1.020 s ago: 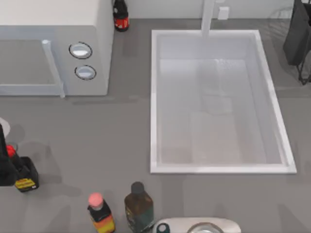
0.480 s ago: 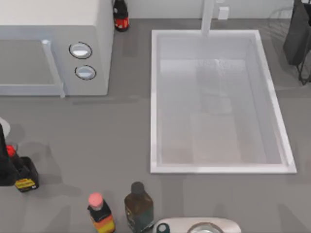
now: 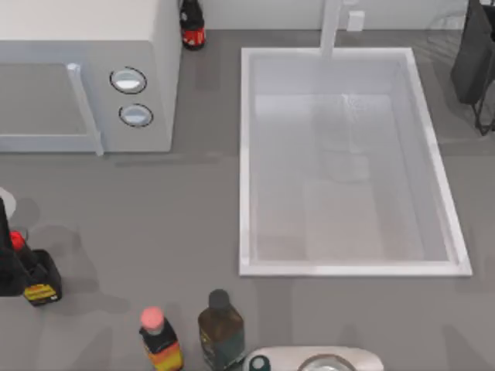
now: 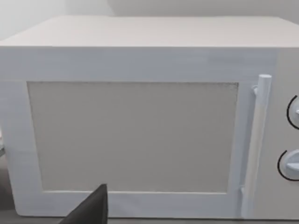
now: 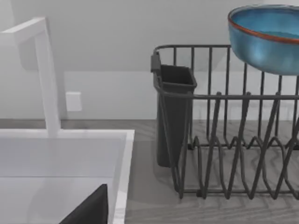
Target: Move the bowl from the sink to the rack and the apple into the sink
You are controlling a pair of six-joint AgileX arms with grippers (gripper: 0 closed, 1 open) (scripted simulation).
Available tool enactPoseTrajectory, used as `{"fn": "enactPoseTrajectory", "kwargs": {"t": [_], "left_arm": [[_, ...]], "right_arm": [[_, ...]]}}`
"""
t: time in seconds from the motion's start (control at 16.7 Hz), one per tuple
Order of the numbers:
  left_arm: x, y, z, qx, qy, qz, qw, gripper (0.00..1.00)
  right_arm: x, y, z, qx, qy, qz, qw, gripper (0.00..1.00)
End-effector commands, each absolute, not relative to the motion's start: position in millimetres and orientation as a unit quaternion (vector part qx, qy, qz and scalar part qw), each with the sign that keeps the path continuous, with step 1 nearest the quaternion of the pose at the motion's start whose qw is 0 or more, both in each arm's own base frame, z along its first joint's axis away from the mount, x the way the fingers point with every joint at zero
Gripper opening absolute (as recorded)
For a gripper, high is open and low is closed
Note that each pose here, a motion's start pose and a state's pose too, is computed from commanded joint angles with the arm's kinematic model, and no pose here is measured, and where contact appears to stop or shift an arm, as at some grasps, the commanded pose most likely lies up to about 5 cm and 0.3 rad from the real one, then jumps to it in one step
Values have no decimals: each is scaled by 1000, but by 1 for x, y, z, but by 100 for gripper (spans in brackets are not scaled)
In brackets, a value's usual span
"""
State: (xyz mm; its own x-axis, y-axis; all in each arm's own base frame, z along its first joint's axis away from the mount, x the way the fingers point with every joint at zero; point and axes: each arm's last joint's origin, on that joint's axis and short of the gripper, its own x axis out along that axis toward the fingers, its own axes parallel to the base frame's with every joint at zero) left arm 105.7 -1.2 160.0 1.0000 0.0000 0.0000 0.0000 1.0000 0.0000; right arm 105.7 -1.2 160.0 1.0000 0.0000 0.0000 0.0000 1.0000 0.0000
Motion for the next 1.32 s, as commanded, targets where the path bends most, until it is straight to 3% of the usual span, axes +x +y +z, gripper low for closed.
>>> {"fn": "enactPoseTrajectory", "kwargs": {"t": [0.3,0.54,0.84,1.08,1.32], "left_arm": [[106,-1,160,0,0,0,1000,100],[106,-1,160,0,0,0,1000,100],[106,-1,160,0,0,0,1000,100],[106,-1,160,0,0,0,1000,100],[106,-1,160,0,0,0,1000,100]], "right_arm": [[106,-2,162,-2,6,-1,1000,100],[109,-6,184,-21,81,-20,996,100],[137,-21,212,-47,303,-49,951,100],[179,-43,213,-41,509,-45,858,100],[216,-68,206,-17,646,-23,763,100]]}}
